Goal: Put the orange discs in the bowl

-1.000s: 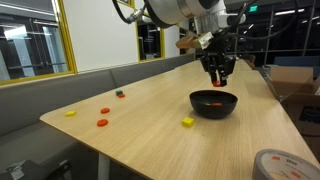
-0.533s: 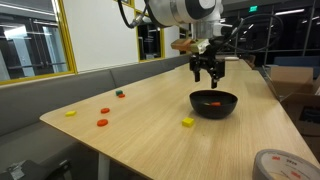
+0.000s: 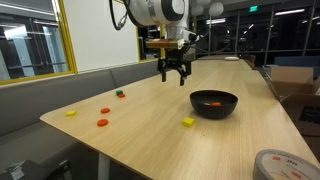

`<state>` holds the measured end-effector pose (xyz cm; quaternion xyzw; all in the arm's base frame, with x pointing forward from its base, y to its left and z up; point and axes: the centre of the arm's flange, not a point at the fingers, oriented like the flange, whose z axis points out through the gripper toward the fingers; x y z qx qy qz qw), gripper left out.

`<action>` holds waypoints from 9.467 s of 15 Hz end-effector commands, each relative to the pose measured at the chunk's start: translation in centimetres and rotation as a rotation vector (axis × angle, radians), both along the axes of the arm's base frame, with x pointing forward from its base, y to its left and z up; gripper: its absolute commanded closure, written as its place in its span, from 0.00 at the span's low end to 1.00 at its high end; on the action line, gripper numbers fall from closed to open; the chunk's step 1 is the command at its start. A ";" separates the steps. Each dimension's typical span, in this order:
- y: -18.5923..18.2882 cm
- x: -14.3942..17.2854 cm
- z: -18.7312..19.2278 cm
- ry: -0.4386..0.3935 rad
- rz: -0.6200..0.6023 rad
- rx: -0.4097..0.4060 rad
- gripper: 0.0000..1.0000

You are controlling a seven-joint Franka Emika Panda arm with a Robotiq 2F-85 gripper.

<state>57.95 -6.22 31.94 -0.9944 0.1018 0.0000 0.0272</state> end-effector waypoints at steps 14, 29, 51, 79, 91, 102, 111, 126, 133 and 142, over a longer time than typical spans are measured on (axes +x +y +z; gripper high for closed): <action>13.2 4.7 -6.4 0.083 0.848 -0.191 0.00; 26.3 2.3 -7.7 -0.193 1.071 -0.013 0.00; 33.7 0.8 -10.0 -0.255 1.160 0.019 0.00; 34.2 2.1 -9.5 -0.256 1.224 -0.060 0.78; 19.4 6.2 -2.2 -0.249 0.993 -0.204 0.79; -4.5 4.9 1.4 -0.232 0.552 -0.264 0.79; -13.5 0.1 -1.6 -0.177 0.280 -0.207 0.79; 4.1 -1.6 -3.5 0.015 0.571 -0.172 0.00; 9.3 -1.4 0.2 -0.028 0.634 -0.233 0.00; 18.0 -3.9 -1.5 0.065 0.967 0.036 0.00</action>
